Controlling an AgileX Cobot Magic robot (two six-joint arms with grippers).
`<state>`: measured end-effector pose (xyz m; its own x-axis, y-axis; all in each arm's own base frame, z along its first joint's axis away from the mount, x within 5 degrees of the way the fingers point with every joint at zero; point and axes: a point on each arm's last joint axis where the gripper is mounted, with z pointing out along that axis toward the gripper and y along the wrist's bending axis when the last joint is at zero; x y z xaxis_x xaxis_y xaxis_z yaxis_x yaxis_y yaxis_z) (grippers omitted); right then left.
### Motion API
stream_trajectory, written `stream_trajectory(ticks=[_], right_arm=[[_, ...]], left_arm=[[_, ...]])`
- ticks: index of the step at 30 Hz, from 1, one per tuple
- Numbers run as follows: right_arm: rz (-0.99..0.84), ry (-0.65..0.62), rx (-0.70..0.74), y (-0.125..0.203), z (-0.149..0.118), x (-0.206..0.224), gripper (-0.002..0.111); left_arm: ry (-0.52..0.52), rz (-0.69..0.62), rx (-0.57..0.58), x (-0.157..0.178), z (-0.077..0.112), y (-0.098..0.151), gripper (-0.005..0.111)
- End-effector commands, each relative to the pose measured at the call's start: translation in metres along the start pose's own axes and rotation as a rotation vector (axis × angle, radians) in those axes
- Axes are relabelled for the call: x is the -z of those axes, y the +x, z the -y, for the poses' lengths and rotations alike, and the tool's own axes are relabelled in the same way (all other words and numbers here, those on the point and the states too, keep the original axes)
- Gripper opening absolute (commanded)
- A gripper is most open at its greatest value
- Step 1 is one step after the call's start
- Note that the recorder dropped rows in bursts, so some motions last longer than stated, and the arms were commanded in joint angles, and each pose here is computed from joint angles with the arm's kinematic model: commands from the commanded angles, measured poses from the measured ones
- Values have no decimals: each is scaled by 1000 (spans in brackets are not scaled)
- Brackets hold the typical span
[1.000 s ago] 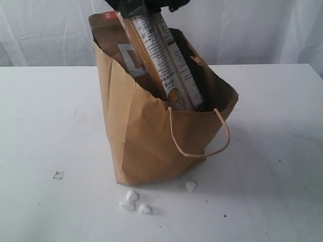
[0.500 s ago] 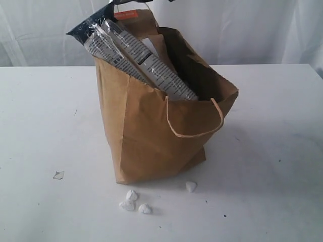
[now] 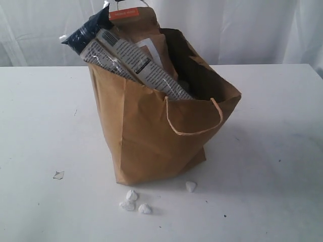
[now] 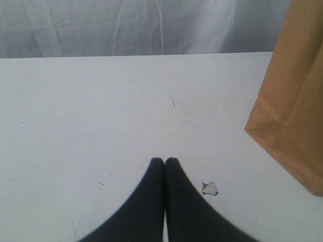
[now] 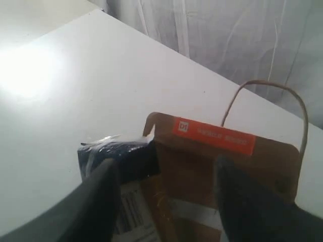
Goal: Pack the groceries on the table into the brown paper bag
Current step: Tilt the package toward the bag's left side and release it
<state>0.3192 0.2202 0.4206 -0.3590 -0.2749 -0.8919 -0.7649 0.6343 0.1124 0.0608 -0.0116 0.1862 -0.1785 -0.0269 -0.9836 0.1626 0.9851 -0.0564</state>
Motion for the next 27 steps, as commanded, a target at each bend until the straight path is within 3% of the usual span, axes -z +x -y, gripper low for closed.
stream_trajectory(ticks=[1,27], right_arm=[[10,8,-16,-2,0,3,52],[-122,7,-7,10,0,3,52]], left_arm=[[-2,0,0,0,0,1,0],[-2,0,0,0,0,1,0]])
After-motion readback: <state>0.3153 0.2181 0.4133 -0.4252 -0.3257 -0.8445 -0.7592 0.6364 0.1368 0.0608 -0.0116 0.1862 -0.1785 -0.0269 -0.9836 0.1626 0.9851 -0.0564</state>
